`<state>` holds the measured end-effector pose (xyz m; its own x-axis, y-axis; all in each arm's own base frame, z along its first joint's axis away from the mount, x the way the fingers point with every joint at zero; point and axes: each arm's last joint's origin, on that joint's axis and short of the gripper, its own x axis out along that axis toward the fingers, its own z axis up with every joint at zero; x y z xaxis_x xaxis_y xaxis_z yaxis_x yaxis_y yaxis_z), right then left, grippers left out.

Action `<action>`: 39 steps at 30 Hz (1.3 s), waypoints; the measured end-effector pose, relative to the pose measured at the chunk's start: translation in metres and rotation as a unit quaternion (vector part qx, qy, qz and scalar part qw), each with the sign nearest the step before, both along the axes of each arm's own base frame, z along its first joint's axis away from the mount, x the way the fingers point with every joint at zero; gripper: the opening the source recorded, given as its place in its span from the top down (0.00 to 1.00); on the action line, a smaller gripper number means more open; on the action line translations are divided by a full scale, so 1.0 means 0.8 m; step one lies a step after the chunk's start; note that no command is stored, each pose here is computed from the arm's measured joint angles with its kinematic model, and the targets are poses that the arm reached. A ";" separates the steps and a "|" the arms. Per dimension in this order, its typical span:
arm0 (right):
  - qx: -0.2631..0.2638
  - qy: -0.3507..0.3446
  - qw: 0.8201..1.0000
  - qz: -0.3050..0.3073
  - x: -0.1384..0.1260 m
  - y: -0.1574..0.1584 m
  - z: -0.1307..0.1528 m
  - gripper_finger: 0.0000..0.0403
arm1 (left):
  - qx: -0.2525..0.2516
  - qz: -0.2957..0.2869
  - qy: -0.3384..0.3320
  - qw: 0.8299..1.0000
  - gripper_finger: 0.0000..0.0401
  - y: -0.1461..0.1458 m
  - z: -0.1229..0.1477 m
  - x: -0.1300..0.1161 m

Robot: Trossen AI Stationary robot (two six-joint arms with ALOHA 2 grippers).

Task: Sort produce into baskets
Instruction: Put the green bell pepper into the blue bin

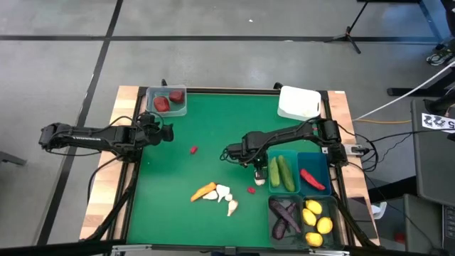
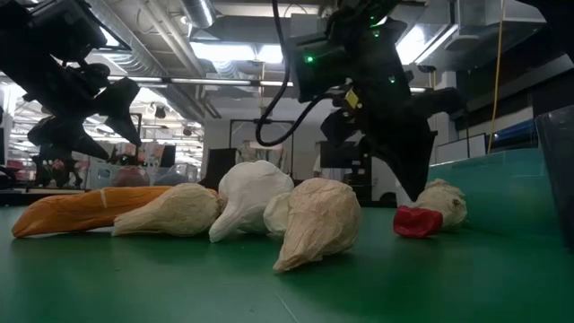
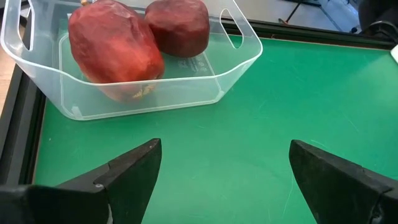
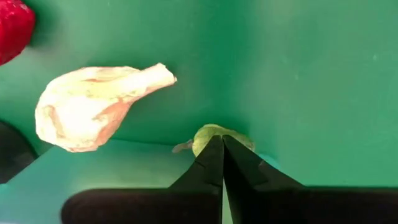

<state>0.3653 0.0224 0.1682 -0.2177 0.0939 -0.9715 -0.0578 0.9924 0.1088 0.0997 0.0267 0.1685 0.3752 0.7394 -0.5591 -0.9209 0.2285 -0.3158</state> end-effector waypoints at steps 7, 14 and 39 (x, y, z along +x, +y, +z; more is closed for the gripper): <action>-0.001 0.019 1.000 0.000 -0.008 -0.001 -0.009 0.99 | 0.000 0.000 0.000 1.000 0.14 0.000 0.000 0.000; -0.002 0.021 1.000 -0.002 -0.009 -0.001 -0.010 0.99 | 0.000 0.000 0.000 1.000 0.14 0.000 0.000 0.000; -0.025 -0.038 0.998 0.033 0.018 -0.002 0.048 0.99 | -0.005 0.007 -0.010 1.000 0.14 0.000 0.000 0.000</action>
